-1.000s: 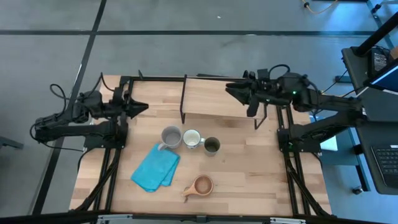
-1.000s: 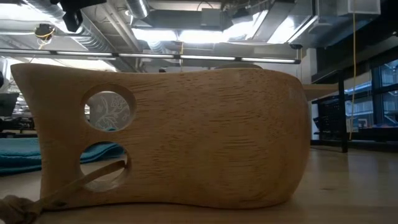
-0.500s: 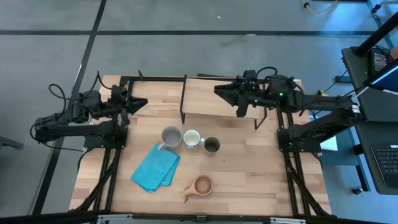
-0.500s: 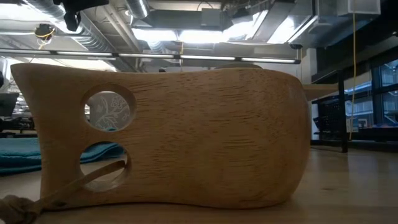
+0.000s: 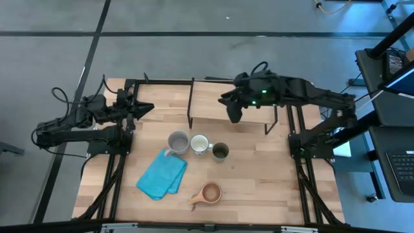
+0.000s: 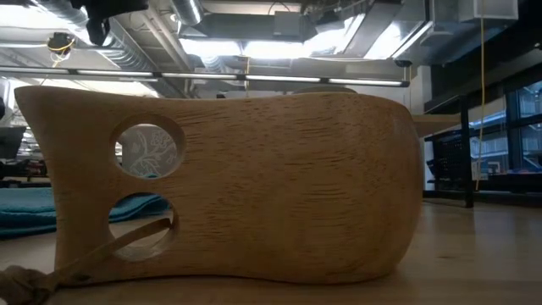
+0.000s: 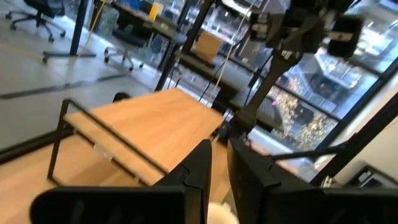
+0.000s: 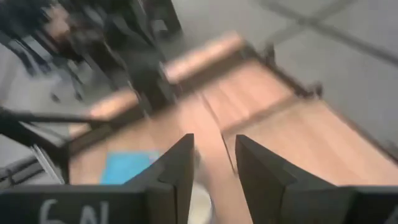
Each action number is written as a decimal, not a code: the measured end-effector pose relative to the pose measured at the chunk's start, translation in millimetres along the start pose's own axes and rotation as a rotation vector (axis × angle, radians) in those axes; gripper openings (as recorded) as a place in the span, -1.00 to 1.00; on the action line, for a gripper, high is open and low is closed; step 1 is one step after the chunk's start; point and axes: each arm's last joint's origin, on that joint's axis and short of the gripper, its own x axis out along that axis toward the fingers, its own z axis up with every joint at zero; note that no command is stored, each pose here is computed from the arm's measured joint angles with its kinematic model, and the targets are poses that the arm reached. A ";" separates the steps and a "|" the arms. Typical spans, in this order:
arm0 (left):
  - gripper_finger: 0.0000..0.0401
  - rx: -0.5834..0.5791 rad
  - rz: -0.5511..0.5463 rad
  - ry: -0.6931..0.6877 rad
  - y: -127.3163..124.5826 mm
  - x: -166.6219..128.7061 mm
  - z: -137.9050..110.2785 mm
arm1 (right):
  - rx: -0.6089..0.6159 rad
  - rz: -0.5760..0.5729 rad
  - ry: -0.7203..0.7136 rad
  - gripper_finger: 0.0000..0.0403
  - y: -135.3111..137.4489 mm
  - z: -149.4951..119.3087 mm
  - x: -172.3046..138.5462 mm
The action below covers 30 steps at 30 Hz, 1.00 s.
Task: Stack small to large cups/mugs on shelf
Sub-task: Put the gray cup on the shelf
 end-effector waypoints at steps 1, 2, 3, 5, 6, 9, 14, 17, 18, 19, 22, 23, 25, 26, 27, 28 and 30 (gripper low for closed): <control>-0.77 0.001 0.008 0.015 0.8 0.0 -1.5 | 0.010 -0.028 0.052 -0.41 0.1 -1.2 4.3; -0.77 0.000 0.017 0.031 1.6 0.4 -3.0 | 0.021 -0.055 0.103 -0.41 0.2 -2.7 8.3; -0.77 0.001 0.027 0.051 2.4 1.1 -4.8 | 0.030 -0.084 0.152 -0.41 0.0 -5.2 13.1; -0.77 0.001 0.052 0.095 4.5 2.5 -8.9 | 0.051 -0.137 0.241 -0.41 -0.7 -11.1 22.0; -0.77 0.002 0.060 0.113 5.2 3.2 -10.5 | 0.062 -0.161 0.285 -0.41 -0.3 -15.4 26.0; -0.77 0.009 0.091 0.169 7.6 5.0 -15.5 | 0.079 -0.228 0.416 -0.41 -0.1 -30.5 35.6; -0.77 0.051 0.111 0.215 9.6 6.0 -19.3 | 0.077 -0.310 0.564 -0.41 7.7 -52.0 42.3; -0.77 0.081 0.097 0.221 9.3 5.9 -19.4 | 0.116 -0.288 0.582 -0.41 18.6 -58.9 46.4; -0.77 0.095 0.094 0.223 9.2 5.9 -19.4 | 0.134 -0.278 0.582 -0.41 22.5 -60.8 48.5; -0.77 0.108 0.091 0.224 9.2 5.9 -19.5 | 0.148 -0.277 0.585 -0.41 26.3 -63.5 50.5; -0.77 0.154 0.086 0.226 9.2 5.9 -19.4 | 0.194 -0.301 0.604 -0.41 37.3 -74.2 56.8; -0.77 0.171 0.084 0.227 9.2 5.9 -19.5 | 0.209 -0.309 0.611 -0.41 40.9 -78.0 59.0; -0.77 0.201 0.080 0.228 9.2 5.9 -19.4 | 0.241 -0.329 0.624 -0.41 48.7 -86.4 64.8; -0.77 0.209 0.080 0.228 9.2 5.9 -19.4 | 0.256 -0.341 0.631 -0.41 52.3 -90.8 67.8; -0.77 0.217 0.079 0.229 9.2 5.9 -19.4 | 0.273 -0.355 0.637 -0.41 55.6 -95.3 71.3; -0.77 0.225 0.078 0.229 9.2 5.9 -19.4 | 0.291 -0.370 0.643 -0.41 58.3 -99.5 75.0; -0.77 0.232 0.077 0.229 9.2 5.9 -19.4 | 0.332 -0.402 0.651 -0.41 62.9 -107.2 82.1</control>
